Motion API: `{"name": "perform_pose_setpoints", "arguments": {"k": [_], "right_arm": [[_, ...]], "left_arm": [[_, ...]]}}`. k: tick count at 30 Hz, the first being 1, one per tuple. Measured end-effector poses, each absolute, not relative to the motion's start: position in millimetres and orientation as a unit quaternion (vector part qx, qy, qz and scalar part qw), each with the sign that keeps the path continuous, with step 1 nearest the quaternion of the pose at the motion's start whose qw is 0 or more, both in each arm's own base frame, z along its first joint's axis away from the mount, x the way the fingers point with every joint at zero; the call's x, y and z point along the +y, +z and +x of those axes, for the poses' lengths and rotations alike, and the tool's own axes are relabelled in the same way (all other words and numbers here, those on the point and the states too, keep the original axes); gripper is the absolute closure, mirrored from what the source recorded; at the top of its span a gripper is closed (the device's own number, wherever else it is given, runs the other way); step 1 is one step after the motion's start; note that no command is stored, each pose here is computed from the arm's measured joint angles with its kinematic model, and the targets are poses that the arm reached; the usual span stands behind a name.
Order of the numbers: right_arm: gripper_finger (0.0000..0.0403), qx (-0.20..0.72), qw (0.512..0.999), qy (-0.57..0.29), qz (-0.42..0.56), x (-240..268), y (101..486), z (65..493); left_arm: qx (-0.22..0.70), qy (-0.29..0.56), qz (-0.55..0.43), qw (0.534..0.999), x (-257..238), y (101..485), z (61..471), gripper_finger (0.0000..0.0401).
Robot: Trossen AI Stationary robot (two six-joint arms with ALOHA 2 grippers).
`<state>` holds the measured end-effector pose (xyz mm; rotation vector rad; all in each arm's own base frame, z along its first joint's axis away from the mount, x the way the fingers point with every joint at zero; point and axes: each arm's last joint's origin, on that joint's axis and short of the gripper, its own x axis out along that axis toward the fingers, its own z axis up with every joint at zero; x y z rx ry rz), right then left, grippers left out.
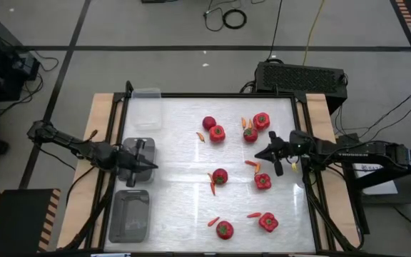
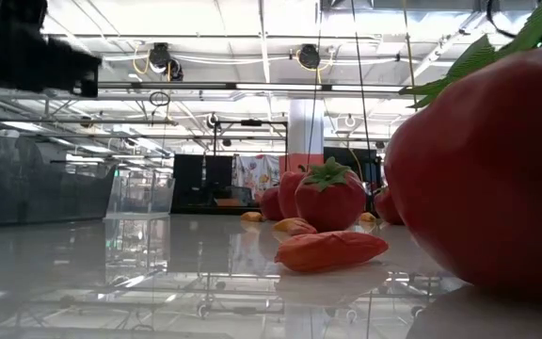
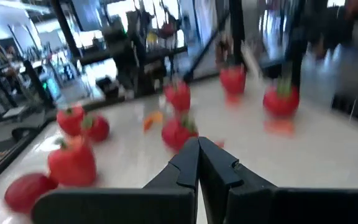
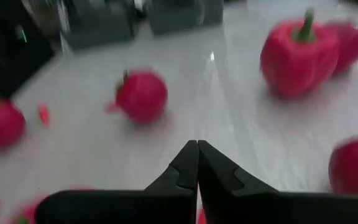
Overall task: Sort produce into baskets
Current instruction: Put the tomato into the transparent bin
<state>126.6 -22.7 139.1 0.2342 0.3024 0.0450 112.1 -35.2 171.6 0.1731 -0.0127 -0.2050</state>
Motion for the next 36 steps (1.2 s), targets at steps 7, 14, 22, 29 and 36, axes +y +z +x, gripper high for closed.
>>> {"name": "perform_pose_setpoints", "arguments": {"k": [7, 14, 22, 29, 36], "right_arm": [[0.0403, -0.001, 0.983, 0.035, 0.182, -24, 170, 131], [0.0403, -0.046, 0.98, 0.017, 0.193, -25, 178, 131], [0.0403, -0.045, 0.979, -0.028, 0.196, -24, 175, 134], [0.0403, -0.049, 0.983, -0.024, 0.174, -20, 175, 138], [0.0403, -0.064, 0.988, -0.014, 0.139, -18, 176, 142]], "left_arm": [[-0.131, -0.098, -0.002, 0.987, -34, 197, 109, 0.0393], [-0.158, -0.026, 0.008, 0.987, -30, 203, 108, 0.0393], [-0.163, 0.18, -0.018, 0.97, -12, 209, 107, 0.0393], [-0.205, 0.203, 0.036, 0.957, 1, 232, 116, 0.0393], [-0.139, 0.183, 0.085, 0.969, 15, 257, 169, 0.0393]]}}
